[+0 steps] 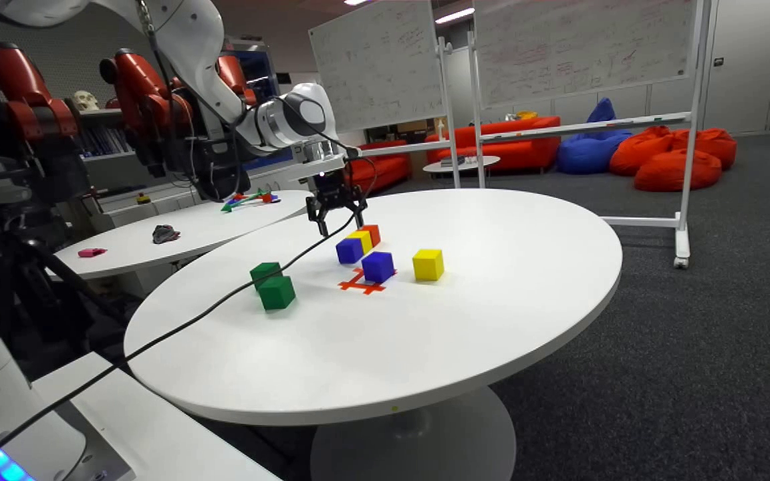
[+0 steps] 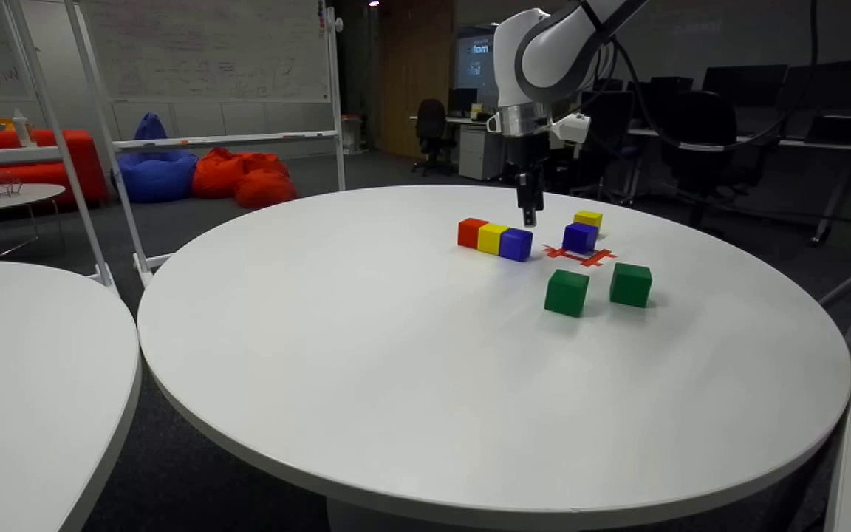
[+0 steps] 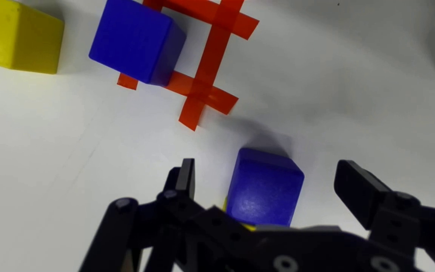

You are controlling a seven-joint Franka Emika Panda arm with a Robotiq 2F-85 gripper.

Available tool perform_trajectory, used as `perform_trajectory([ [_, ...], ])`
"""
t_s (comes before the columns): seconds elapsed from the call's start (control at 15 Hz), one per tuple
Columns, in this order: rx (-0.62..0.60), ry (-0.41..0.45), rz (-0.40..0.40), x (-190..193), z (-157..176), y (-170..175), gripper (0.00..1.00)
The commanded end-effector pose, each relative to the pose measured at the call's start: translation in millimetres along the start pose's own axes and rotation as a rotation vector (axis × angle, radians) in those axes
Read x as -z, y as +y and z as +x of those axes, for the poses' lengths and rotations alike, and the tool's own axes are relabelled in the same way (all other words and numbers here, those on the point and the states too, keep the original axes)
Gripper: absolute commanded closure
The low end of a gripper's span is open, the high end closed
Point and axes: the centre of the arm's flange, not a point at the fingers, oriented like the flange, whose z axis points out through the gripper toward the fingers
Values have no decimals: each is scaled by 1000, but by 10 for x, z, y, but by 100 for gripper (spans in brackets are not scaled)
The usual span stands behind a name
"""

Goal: Pick up the red object and put it at the center of the table

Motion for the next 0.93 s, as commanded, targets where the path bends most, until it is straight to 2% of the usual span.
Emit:
perform_trajectory([
  [0.0, 6, 1, -3, 3, -12, 22, 0],
  [0.33, 80, -6, -45, 97, 197, -189, 0],
  [0.67, 176, 27, -144, 309, 453, -406, 0],
  [0.73, 190, 44, -166, 328, 475, -435, 0],
  [0.87, 252, 88, -274, 344, 546, -464, 0],
])
